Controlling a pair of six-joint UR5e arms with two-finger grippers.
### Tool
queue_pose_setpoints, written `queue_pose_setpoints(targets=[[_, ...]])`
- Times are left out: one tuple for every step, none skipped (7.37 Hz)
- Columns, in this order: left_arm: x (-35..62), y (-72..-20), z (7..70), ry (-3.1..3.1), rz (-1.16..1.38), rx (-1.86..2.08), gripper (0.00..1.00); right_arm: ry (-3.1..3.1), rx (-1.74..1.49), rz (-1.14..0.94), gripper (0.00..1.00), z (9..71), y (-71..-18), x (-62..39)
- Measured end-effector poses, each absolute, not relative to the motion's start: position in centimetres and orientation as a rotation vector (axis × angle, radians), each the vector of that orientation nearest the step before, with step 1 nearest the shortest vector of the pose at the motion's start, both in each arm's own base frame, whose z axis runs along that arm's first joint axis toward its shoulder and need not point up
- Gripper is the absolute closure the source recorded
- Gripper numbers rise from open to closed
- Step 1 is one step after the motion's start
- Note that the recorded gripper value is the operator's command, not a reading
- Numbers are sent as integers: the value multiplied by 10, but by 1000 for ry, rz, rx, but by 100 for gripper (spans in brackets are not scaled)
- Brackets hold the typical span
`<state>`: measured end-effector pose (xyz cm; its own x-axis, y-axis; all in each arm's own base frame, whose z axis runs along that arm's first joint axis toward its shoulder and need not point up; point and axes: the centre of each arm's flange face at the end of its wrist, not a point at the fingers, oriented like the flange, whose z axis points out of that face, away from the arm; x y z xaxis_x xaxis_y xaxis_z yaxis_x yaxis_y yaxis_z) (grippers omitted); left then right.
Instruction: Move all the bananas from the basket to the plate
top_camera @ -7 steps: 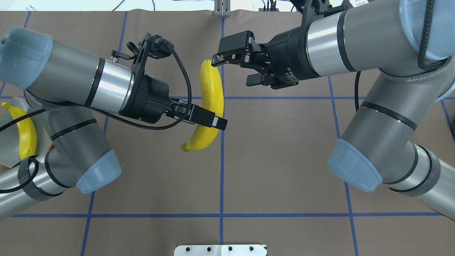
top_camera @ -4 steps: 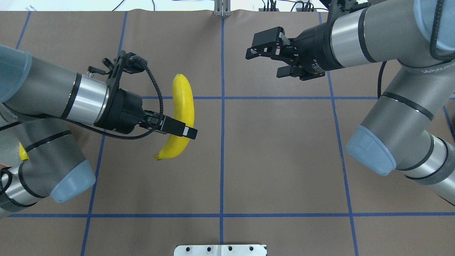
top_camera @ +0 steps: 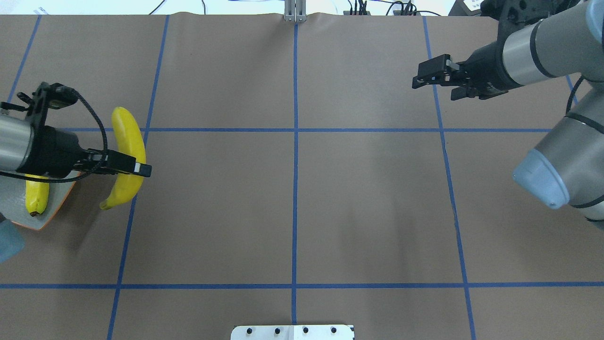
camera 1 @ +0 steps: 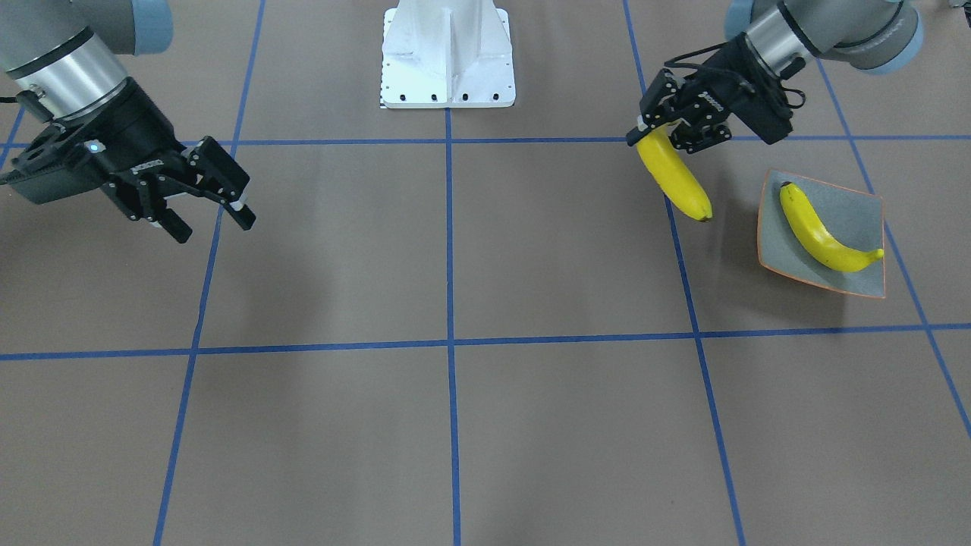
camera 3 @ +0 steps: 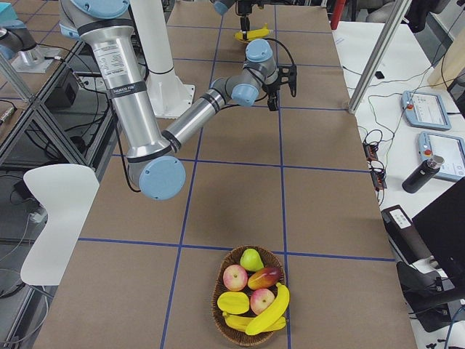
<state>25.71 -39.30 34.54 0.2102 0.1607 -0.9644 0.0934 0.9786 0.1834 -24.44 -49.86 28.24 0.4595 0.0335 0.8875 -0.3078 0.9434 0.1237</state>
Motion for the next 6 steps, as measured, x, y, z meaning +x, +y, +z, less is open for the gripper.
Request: queue_pose_setpoints(targets=[[239, -392, 378, 1305, -12, 207, 100, -1009, 300, 176, 0, 316, -502, -221], [226, -390, 409, 1244, -72, 205, 100, -956, 312, 128, 0, 349, -504, -191], [222, -390, 435, 1187, -109, 213, 100, -922, 318, 78, 0, 379, -505, -157], [221, -395, 462, 1113, -123, 231, 100, -898, 327, 22, 0, 409, -505, -121], [222, -402, 485, 1024, -122, 245, 99, -885, 335, -27, 0, 435, -505, -89], [223, -408, 505, 943, -105, 250, 81, -879, 343, -60, 0, 457, -505, -61]])
